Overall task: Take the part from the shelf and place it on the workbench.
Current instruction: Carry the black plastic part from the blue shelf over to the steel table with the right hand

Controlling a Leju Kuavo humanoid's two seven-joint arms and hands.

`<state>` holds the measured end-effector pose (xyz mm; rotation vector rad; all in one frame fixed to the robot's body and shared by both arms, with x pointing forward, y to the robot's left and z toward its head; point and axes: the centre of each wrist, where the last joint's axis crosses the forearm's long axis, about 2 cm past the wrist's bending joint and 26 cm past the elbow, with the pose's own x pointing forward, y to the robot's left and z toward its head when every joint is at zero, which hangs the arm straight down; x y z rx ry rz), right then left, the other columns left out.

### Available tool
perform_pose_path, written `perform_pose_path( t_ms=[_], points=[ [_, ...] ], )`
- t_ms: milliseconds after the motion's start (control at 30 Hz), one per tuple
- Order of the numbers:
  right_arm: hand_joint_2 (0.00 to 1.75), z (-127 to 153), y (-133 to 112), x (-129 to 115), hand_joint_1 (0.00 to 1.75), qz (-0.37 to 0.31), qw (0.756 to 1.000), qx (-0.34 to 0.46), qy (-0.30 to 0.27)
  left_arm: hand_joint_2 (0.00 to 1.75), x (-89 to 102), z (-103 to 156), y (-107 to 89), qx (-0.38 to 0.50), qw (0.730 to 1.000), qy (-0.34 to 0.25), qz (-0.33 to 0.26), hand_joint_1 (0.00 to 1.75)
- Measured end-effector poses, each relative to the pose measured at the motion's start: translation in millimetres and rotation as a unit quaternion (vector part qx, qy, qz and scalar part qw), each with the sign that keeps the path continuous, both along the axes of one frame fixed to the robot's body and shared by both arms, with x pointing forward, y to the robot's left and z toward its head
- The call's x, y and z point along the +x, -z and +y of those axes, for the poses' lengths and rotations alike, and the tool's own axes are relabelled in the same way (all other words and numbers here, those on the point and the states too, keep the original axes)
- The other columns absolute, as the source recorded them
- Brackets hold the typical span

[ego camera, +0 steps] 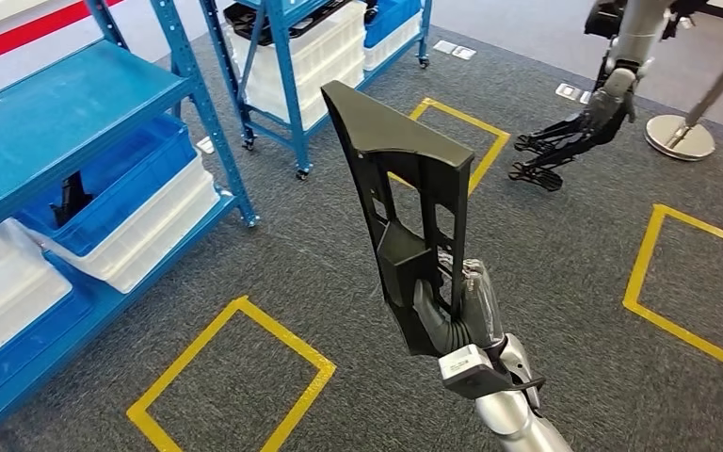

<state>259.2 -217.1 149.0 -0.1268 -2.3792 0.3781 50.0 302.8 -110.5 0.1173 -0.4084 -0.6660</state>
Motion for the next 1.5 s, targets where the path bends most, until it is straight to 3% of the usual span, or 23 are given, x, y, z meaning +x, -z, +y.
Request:
perform_pose_path(
  t_ms=[167,567,833,1100,1500],
  points=[
    [1.75,-26,15,-12,1.75,0.018,0.999,-0.020,0.033,1.75,-9.2,-17,1.2,-0.014,1.000,0.011,0.010,0.00],
    [1.75,-60,1,-27,1.75,-0.005,0.993,-0.076,0.086,1.75,-10.9,-36,0.9,-0.036,0.998,0.033,0.030,0.00],
    [1.75,-61,-5,-35,1.75,-0.010,0.992,-0.085,0.091,1.75,-11.4,-36,1.0,-0.042,0.997,0.061,0.034,0.00],
    [1.75,-61,1,-46,1.75,-0.003,0.992,-0.081,0.095,1.75,-7.7,-33,0.6,-0.043,0.998,0.054,-0.008,0.00],
    [1.75,-54,0,-45,1.75,-0.013,0.994,-0.059,0.086,1.75,-7.4,-39,0.4,-0.053,0.996,0.067,0.003,0.00]
  ],
)
